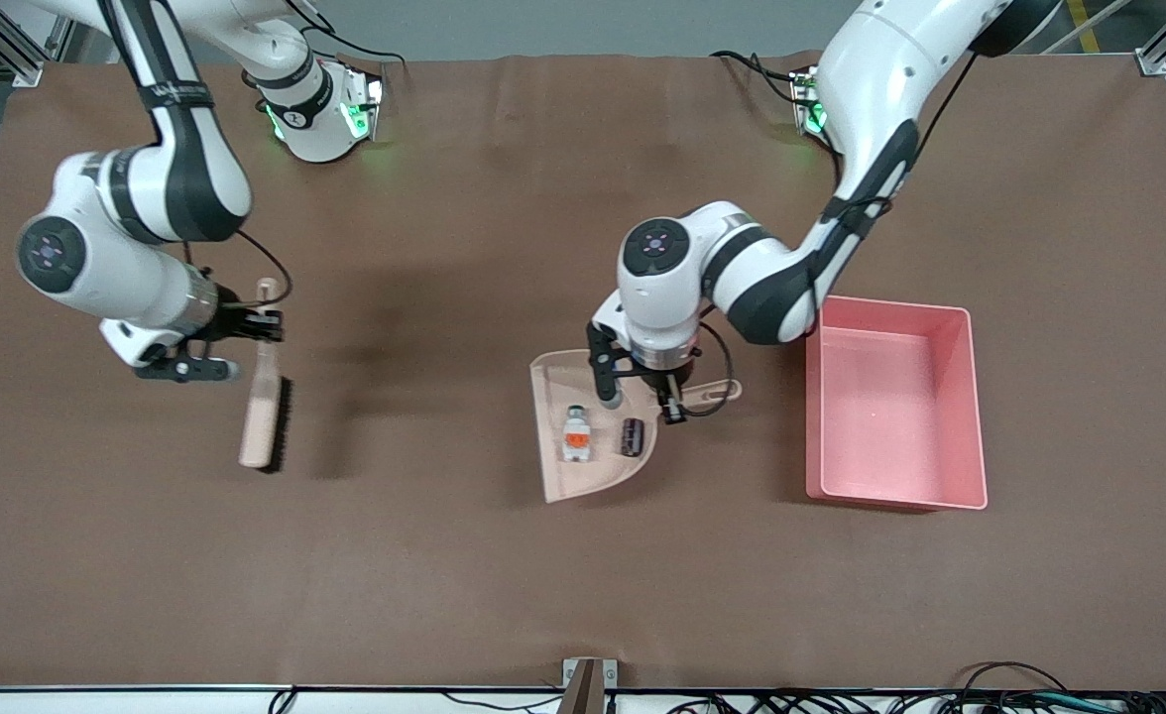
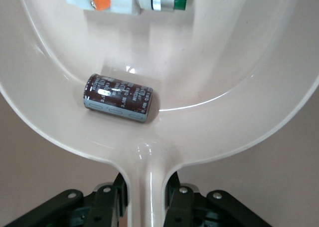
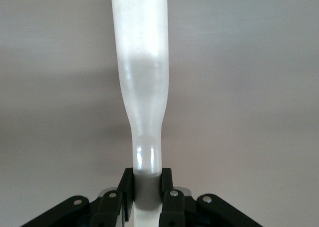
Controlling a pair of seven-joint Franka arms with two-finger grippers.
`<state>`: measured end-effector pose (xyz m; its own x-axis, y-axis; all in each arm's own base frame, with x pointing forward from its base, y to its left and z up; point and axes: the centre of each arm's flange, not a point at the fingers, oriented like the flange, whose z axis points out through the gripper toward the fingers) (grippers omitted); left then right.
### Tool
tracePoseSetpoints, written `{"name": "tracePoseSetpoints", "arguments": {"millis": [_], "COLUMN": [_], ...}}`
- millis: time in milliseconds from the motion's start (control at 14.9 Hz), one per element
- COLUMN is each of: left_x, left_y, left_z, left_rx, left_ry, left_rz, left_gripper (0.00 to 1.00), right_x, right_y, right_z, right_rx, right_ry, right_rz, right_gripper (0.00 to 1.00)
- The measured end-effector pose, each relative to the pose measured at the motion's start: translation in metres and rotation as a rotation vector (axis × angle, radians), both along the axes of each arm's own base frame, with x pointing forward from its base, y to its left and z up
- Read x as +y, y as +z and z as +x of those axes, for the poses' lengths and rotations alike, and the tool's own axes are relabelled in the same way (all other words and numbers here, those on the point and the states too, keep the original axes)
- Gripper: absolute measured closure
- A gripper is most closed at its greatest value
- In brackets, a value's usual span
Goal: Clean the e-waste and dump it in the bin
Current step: 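Lower the brush onto the table with the right gripper and withdraw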
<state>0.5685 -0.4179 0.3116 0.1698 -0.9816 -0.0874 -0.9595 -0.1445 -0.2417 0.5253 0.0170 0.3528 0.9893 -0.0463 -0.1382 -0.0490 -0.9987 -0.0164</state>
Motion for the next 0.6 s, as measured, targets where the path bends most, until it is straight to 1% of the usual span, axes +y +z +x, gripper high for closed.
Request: {"name": "tracePoseSetpoints", "arguments": {"millis": [67, 268, 468, 535, 602], "left_x": [0.015, 0.060, 0.115, 0.138, 0.162], "left_y": [0.012, 0.052, 0.079, 0.083, 0.085], "left_z": [0.002, 0.011, 0.026, 0.033, 0.041], "left_rx": [-0.004, -0.014, 0.003, 0.012, 0.024], "left_ry": [0.010, 0.005, -0.040, -0.056, -0.069], "left_rz": [0.017, 0.071, 0.114, 0.131, 0.144], "left_gripper": [0.67, 0.67, 0.67, 0.67, 0.67], "right_x": [-0.021, -0.072, -0.088, -0.087, -0.085], "right_y": [-0.003, -0.021, -0.051, -0.064, -0.076], "right_z": [-0.014, -0.053, -0.073, -0.079, -0.085], "right_rx": [-0.013, -0.026, -0.075, -0.086, -0.085], "right_ry": [-0.013, -0.049, -0.071, -0.065, -0.056], "right_rz": [-0.013, -0.008, -0.013, -0.016, -0.017], "right_gripper": [0.74, 0.74, 0.74, 0.74, 0.74]}}
